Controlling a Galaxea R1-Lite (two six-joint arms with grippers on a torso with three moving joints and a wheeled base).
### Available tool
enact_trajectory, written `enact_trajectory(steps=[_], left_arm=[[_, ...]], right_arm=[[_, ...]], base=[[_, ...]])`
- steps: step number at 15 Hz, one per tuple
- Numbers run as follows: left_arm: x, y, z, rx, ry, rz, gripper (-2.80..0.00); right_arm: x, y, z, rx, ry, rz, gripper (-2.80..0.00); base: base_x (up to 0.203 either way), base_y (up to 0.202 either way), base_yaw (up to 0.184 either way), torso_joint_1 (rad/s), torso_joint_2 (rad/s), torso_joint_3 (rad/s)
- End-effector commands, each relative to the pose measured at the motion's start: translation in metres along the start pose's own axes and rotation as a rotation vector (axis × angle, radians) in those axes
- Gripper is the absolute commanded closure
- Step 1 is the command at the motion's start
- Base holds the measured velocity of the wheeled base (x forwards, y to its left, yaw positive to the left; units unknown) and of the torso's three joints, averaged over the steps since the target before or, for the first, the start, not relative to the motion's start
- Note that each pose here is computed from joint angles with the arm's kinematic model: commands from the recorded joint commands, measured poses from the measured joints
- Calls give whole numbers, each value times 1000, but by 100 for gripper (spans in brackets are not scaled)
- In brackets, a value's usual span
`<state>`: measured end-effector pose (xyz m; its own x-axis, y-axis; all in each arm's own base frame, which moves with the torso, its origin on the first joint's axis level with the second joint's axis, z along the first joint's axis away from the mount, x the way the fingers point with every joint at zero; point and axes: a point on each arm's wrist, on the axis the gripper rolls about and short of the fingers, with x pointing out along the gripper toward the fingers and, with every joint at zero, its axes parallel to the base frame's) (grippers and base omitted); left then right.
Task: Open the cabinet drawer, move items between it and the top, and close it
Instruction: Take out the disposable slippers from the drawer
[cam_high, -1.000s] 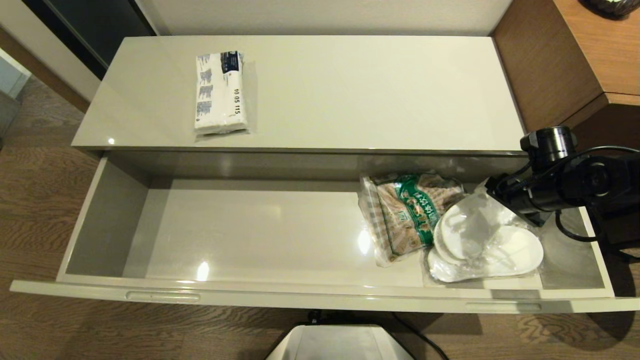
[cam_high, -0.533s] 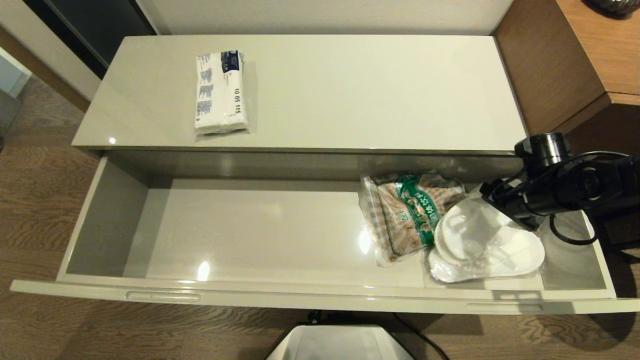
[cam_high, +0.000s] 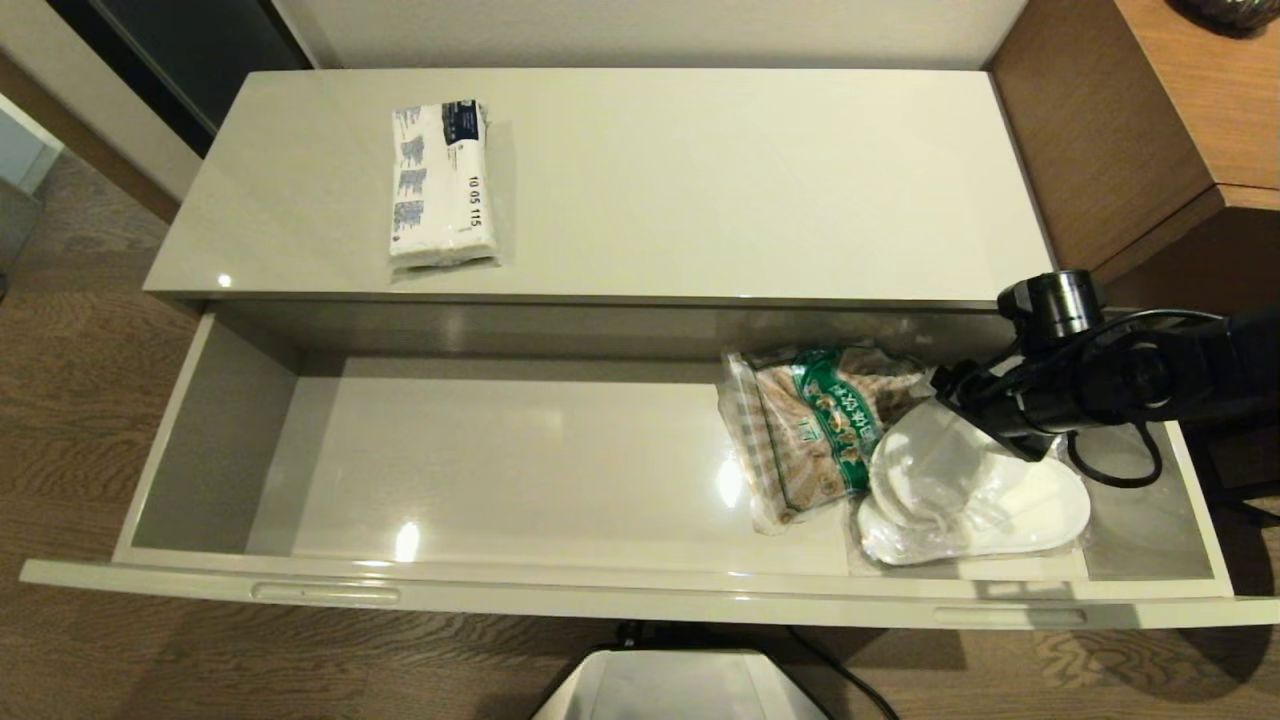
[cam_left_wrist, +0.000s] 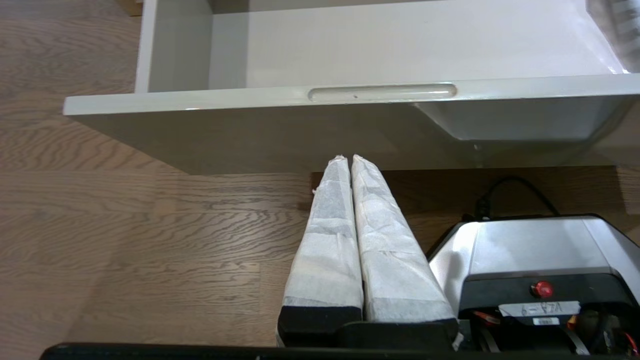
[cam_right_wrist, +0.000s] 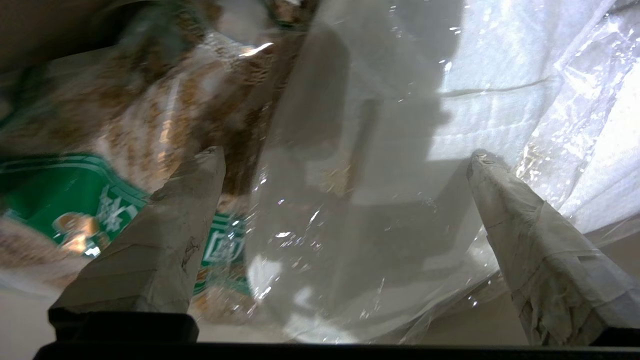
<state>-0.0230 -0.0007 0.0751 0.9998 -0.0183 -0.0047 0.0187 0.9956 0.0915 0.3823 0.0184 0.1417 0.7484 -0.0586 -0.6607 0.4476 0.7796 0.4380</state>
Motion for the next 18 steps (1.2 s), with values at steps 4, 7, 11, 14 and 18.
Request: enact_trajectory(steps=[4,7,11,14,18], left_arm=[[0,0,0,0,1,0,0],[0,0,0,0,1,0,0],[0,0,0,2,1,0,0],[0,0,0,2,1,0,0],[0,0,0,2,1,0,0]], right_arm=[[18,-6,-9,1,36,-37,-280],[29,-12,-14,1,58,-63,-280],[34,-14,-16,1,65,-71,-280],[34,-13,-16,4,62,-66,-280],[37,-16,-15,9,63,-75,-280]], base=[[0,0,0,0,0,0],[0,0,0,0,0,0],[0,0,0,0,0,0],[0,0,0,0,0,0],[0,0,0,0,0,0]])
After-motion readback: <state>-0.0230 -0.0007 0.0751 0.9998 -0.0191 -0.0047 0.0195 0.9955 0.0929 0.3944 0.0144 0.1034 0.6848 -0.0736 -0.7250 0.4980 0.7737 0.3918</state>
